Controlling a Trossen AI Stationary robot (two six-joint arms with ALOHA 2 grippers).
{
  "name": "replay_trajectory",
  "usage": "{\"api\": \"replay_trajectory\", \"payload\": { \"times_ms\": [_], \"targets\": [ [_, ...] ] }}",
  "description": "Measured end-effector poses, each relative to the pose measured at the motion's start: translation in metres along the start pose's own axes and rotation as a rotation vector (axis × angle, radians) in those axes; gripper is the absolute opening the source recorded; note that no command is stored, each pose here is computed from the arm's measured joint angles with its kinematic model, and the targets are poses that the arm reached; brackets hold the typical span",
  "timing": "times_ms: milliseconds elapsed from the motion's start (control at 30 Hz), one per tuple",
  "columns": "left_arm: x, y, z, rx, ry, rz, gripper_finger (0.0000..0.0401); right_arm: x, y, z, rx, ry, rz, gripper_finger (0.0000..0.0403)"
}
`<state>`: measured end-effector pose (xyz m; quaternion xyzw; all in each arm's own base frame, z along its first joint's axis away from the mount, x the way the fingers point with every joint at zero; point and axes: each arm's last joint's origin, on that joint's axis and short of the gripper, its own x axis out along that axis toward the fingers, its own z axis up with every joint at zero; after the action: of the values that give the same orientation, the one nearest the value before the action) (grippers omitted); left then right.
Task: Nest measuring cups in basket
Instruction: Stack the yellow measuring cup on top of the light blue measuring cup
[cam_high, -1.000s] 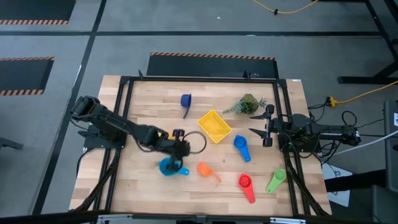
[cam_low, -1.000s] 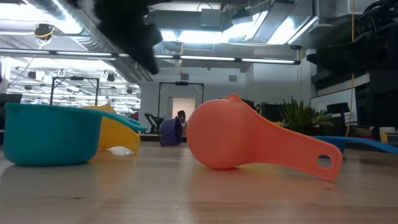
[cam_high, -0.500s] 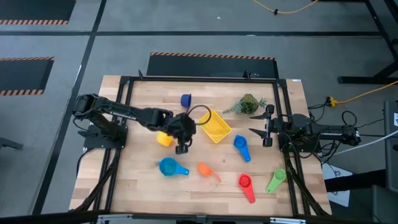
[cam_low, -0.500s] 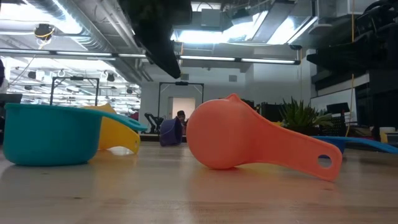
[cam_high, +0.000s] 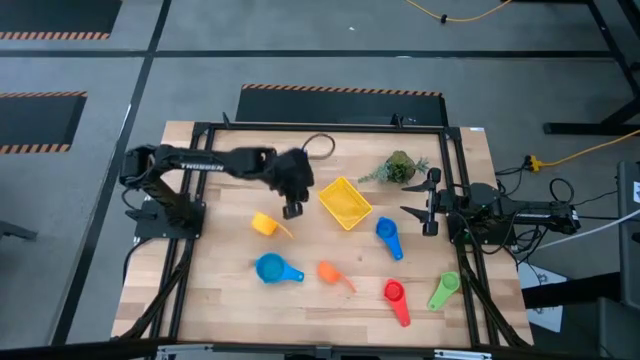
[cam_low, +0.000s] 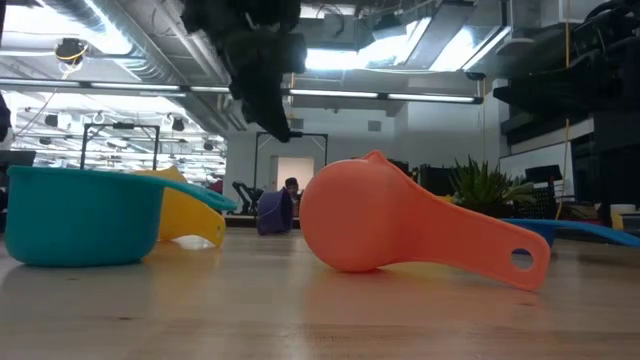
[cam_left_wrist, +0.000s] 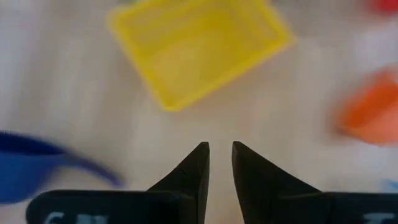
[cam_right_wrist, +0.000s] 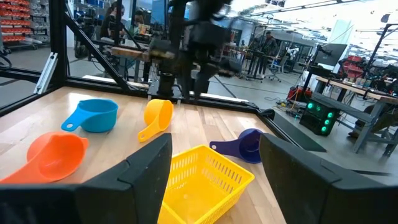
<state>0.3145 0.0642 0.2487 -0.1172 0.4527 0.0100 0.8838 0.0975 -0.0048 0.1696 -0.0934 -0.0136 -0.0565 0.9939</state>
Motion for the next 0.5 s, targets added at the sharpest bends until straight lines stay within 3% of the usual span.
{"api": "replay_trajectory", "payload": {
  "times_ms": [67, 133, 367, 500],
  "targets": [
    [-0.006, 0.017, -0.003, -0.067, 0.024, -0.136, 0.0061, 0.0, 0.0, 0.0, 0.0, 0.0, 0.0, 0.0248],
    [-0.012, 0.036, -0.007, -0.139, 0.044, -0.196, 0.0062, 0.0, 0.0, 0.0, 0.0, 0.0, 0.0, 0.0248],
    [-0.032, 0.082, -0.032, -0.359, 0.164, -0.18, 0.0065, 0.0, 0.0, 0.0, 0.0, 0.0, 0.0, 0.0248],
    [-0.04, 0.092, -0.046, -0.315, 0.239, -0.178, 0.0065, 0.0, 0.0, 0.0, 0.0, 0.0, 0.0, 0.0248]
  ]
}}
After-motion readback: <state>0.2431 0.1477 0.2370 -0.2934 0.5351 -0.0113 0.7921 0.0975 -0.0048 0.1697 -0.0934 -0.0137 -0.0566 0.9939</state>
